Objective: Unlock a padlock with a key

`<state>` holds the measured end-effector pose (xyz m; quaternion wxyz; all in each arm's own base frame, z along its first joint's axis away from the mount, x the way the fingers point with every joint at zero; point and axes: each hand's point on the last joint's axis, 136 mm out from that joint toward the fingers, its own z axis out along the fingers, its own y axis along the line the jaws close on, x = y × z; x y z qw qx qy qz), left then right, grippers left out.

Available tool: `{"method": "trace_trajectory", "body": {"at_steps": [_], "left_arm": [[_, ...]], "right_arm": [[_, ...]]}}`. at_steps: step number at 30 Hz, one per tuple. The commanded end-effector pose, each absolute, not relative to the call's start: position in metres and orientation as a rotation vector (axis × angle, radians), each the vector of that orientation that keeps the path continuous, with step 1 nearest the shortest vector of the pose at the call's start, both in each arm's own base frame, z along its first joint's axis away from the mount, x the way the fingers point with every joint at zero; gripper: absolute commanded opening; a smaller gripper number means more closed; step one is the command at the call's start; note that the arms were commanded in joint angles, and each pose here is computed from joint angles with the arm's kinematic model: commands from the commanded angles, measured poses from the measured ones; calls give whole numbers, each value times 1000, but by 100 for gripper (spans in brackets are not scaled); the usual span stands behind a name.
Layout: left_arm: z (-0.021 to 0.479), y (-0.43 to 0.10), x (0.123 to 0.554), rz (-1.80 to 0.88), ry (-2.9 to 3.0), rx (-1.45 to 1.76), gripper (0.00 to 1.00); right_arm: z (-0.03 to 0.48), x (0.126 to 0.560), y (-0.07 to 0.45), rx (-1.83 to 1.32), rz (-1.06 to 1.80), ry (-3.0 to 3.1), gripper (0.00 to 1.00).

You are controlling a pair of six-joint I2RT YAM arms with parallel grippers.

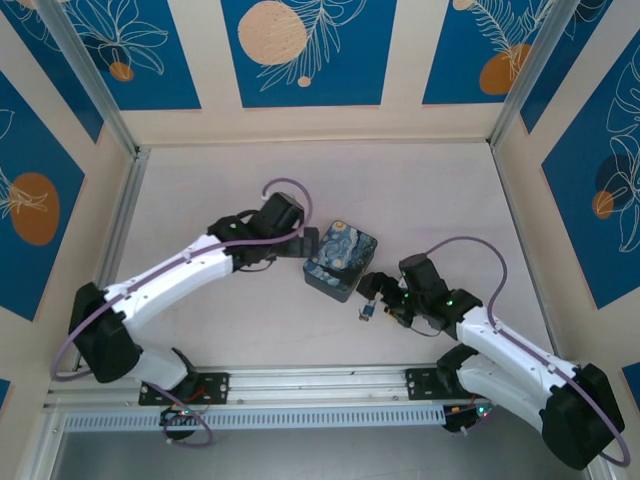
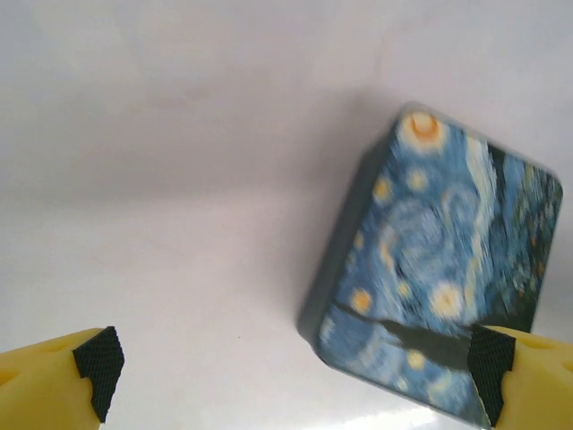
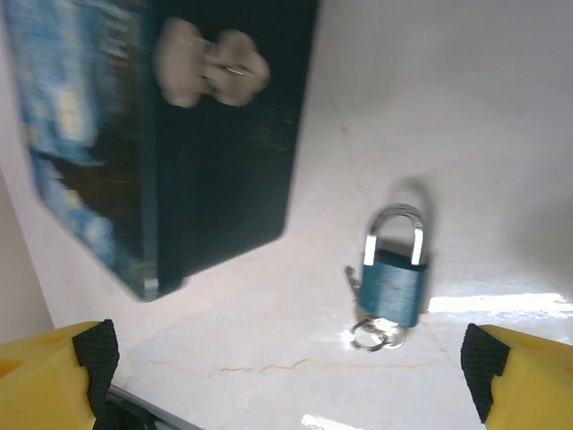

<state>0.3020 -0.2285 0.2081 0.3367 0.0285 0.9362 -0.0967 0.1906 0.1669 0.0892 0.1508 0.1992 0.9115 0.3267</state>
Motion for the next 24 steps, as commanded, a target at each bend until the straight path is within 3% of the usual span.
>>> {"method": "trace_trajectory", "body": {"at_steps": [1, 7, 15, 24], "left_arm": [[239, -181, 319, -99, 2321, -10, 100], [280, -123, 345, 150, 1999, -20, 100], [285, -55, 344, 357, 1869, -56, 100], [212, -6, 350, 479, 1864, -45, 100]], "right_arm": [[126, 205, 153, 502, 827, 2562, 100], [188, 262, 112, 451, 584, 2398, 100], [230, 330, 41, 547, 313, 2079, 100], [205, 356, -15, 539, 123, 1997, 100]]}}
